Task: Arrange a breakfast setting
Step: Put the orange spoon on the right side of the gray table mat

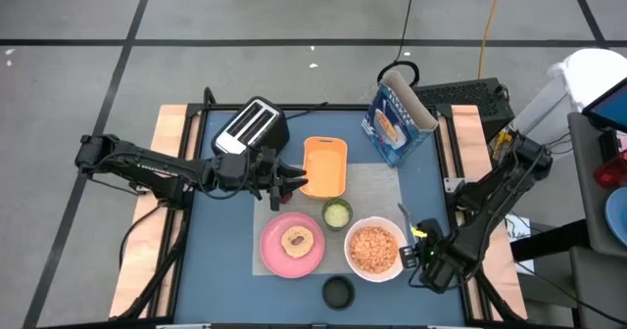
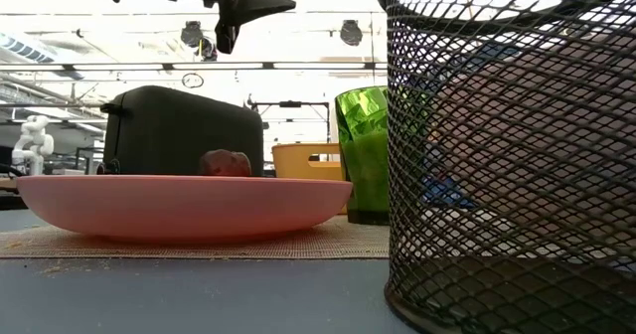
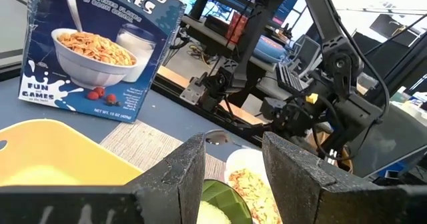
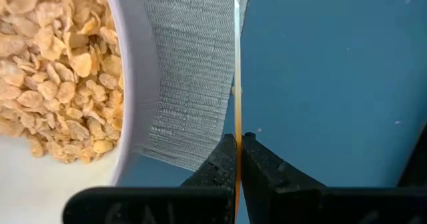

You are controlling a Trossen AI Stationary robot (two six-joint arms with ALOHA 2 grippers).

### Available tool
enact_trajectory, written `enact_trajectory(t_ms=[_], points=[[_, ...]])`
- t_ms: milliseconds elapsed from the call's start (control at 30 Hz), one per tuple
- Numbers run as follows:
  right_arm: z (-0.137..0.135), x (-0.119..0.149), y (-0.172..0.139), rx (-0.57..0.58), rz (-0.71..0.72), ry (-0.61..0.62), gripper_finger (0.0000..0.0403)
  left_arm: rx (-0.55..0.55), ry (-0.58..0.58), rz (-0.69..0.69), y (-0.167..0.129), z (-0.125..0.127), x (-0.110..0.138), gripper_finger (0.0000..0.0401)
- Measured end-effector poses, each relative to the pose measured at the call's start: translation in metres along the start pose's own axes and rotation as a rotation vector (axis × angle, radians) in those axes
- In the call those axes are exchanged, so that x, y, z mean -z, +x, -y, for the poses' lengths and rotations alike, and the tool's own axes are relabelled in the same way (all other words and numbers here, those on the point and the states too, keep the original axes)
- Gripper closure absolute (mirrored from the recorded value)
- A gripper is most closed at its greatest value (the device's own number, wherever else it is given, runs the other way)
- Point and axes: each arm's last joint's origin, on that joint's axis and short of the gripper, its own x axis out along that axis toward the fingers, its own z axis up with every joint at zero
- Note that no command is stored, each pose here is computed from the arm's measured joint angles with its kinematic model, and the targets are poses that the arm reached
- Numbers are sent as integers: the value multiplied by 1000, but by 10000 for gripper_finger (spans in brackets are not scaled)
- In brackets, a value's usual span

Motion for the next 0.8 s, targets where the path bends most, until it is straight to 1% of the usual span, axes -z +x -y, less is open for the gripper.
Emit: enact_trajectory(t_ms=[333, 600, 733, 800], points=[[-12, 6, 20, 27, 20, 26, 403, 0, 0, 0, 0, 0, 0, 247], [-18, -2, 30, 82, 65, 62, 403, 1, 0, 0, 0, 0, 0, 247], [-18, -7, 30, 108, 82, 74, 403, 2, 1, -1, 0, 0, 0, 247], [-16, -8, 30, 139, 77, 78, 403, 2, 1, -1, 0, 0, 0, 247]])
